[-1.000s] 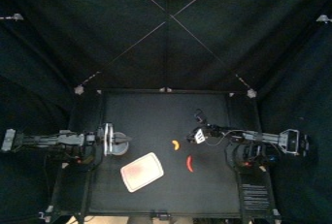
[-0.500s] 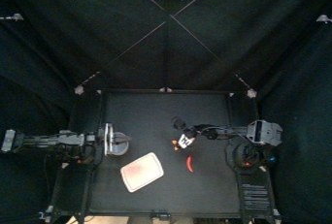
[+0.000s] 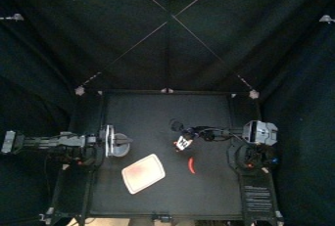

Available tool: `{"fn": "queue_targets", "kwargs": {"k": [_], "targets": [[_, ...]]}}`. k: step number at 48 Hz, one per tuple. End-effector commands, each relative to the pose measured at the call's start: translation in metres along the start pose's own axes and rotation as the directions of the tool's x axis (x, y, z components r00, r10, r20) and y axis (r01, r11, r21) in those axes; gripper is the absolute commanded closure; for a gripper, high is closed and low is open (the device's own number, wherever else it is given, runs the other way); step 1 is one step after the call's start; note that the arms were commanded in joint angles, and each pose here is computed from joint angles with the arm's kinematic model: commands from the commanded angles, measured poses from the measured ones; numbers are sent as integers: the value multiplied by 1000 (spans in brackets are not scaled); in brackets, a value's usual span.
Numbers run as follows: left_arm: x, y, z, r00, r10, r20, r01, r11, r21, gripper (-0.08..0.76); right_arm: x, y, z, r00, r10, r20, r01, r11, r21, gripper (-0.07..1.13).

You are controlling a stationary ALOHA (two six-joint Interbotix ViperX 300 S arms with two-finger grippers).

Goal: Pick the tangerine then place it on the pink plate
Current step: Pick the tangerine

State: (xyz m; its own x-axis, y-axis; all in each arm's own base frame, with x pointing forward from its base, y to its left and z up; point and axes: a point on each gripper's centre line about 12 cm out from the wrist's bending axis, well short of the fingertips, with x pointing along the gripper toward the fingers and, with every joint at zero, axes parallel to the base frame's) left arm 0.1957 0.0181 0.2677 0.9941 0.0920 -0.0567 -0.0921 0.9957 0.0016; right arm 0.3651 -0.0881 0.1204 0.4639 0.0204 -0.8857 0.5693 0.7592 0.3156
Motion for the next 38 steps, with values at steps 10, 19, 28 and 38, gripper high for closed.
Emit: {"fn": "queue_targets", "kwargs": {"k": [10, 19, 28, 38], "targets": [[2, 1, 6, 1000, 3, 15, -3, 1000, 0, 635, 4, 6, 8, 999, 10, 31, -9, 1000, -9, 21], [2, 0, 6, 1000, 0, 14, 0, 1000, 0, 636, 7, 6, 7, 1000, 9, 27, -9, 1000, -5, 30], [1, -1, 5, 1000, -5, 12, 5, 1000, 0, 636, 9, 6, 7, 1000, 8, 24, -8, 1000, -3, 144], [1, -1, 2, 1000, -6, 6, 6, 1000, -1, 636, 11, 10, 6, 1000, 9, 19, -9, 1000, -21, 286]]}}
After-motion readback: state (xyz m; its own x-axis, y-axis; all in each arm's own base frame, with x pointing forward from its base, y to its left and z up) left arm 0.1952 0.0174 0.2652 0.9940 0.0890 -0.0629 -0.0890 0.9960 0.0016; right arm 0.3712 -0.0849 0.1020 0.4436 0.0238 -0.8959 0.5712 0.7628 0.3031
